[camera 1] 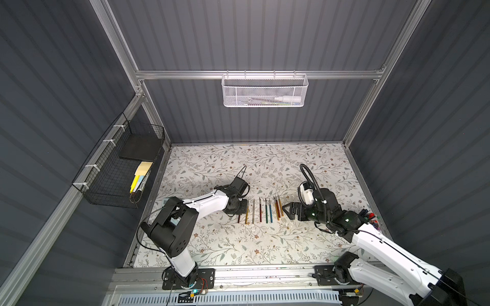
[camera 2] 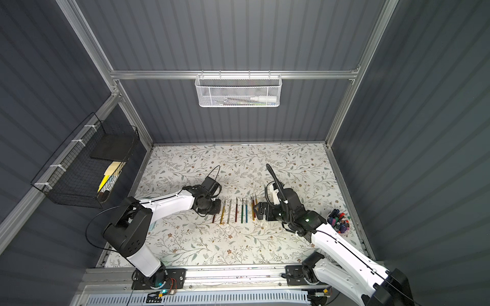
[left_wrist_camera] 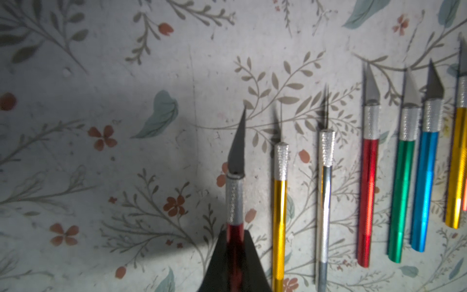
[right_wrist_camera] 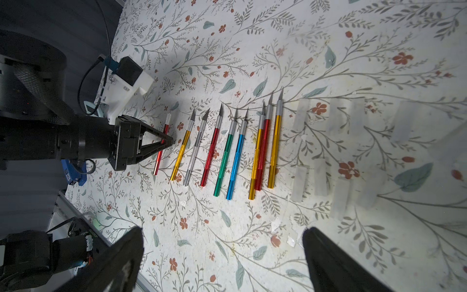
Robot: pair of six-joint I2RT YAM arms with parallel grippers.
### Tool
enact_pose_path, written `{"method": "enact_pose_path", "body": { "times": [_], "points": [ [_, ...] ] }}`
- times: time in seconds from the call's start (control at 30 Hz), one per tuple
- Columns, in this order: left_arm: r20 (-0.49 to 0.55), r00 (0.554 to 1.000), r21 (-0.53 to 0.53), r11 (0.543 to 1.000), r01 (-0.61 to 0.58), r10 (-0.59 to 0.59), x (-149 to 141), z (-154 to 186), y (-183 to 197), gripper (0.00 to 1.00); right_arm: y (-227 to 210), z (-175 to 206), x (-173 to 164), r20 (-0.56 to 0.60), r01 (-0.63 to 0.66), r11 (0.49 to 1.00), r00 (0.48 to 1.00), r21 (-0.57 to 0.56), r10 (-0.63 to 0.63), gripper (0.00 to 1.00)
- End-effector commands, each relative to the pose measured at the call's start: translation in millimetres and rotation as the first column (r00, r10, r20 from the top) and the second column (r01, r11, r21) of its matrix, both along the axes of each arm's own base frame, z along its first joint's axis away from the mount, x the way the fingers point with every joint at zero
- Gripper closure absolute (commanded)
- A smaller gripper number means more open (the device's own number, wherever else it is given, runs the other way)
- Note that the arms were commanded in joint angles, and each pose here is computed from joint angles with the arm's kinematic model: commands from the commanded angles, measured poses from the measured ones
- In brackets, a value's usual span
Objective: Remove protective caps from carving knives
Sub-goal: Place the carving knife at the center of the board.
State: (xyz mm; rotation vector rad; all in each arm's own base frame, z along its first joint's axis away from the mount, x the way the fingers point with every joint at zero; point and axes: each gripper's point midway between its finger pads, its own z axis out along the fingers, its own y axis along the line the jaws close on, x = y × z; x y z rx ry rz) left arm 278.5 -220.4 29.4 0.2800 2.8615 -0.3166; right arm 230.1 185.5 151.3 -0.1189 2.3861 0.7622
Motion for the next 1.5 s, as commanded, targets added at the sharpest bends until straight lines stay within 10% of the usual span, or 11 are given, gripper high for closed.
{"method": "enact_pose_path", "body": {
  "times": [0.0, 1.47],
  "points": [
    [-0.002, 1.000, 0.029, 0.999, -0.014, 0.014, 1, 1, 2, 0.91, -5, -6, -3, -0.012, 0.015, 1.000, 1.000, -0.016, -0.015, 0.01],
    [-0.046, 0.999, 0.036, 0.999, -0.001, 0.002, -5, -4, -7, 0.85, -6, -8, 0, -0.007, 0.027, 0.999, 1.000, -0.023, -0.027, 0.01]
  ]
}}
